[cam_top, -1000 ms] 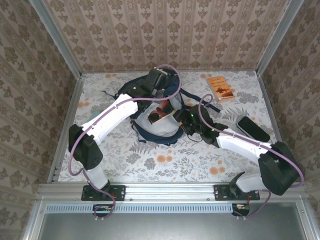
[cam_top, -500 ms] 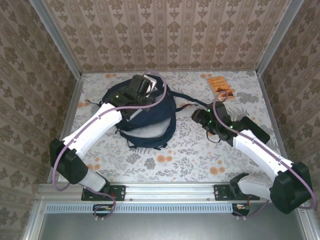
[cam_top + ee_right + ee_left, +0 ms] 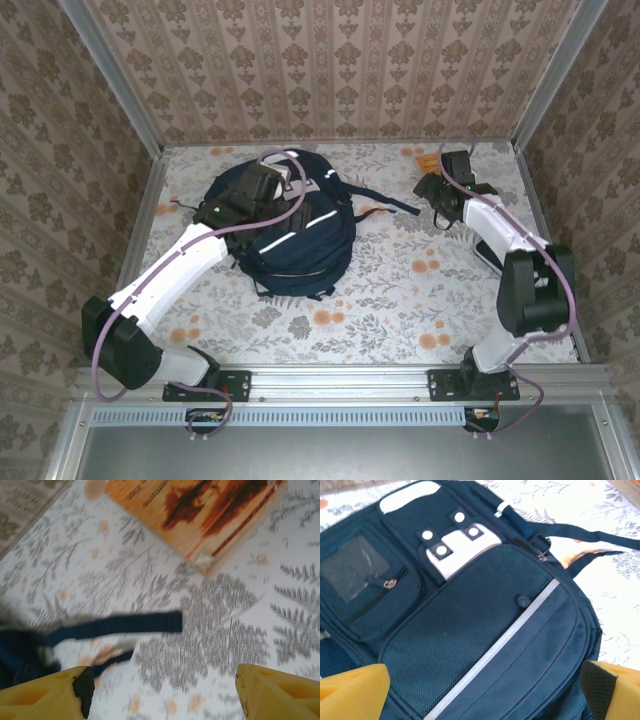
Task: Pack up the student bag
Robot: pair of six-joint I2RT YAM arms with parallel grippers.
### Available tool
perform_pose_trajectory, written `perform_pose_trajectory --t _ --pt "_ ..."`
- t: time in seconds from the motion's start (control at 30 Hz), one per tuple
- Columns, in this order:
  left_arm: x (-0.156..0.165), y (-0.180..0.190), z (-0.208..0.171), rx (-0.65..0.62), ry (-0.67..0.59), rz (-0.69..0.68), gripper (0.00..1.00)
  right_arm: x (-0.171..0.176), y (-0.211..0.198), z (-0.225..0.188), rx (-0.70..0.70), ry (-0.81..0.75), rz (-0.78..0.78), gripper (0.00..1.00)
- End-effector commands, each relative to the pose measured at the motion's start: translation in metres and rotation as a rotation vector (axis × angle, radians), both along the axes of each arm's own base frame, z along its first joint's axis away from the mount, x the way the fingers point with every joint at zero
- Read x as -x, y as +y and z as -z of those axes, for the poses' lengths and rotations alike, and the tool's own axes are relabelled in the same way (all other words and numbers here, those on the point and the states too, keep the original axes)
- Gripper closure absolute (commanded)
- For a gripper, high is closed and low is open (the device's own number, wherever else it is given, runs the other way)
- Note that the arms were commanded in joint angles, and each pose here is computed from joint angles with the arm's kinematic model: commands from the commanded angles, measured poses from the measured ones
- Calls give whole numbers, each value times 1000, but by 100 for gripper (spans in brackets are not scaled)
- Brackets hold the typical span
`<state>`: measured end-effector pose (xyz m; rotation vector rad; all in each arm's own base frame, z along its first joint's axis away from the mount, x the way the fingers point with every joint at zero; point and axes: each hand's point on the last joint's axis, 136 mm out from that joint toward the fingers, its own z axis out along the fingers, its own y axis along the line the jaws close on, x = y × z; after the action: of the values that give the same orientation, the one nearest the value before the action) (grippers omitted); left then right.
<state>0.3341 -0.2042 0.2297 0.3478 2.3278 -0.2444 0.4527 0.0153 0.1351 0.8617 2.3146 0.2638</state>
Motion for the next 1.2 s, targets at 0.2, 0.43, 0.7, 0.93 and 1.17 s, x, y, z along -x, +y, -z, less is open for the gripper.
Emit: perform_pose_trajectory --t 0.2,0.43,0.7,0.93,1.17 --pt "6 18 17 124 72 -104 0 -79 -12 29 -90 -13 -82 24" --pt "8 18 23 138 97 -104 0 -108 -17 58 -137 52 -76 26" --pt "7 14 29 146 124 -105 0 -91 -16 88 -189 172 -39 25" --pt "4 8 31 163 143 -97 0 -49 -11 97 -213 272 -9 25" --pt "4 3 35 186 160 -95 0 15 7 105 -219 328 -30 26"
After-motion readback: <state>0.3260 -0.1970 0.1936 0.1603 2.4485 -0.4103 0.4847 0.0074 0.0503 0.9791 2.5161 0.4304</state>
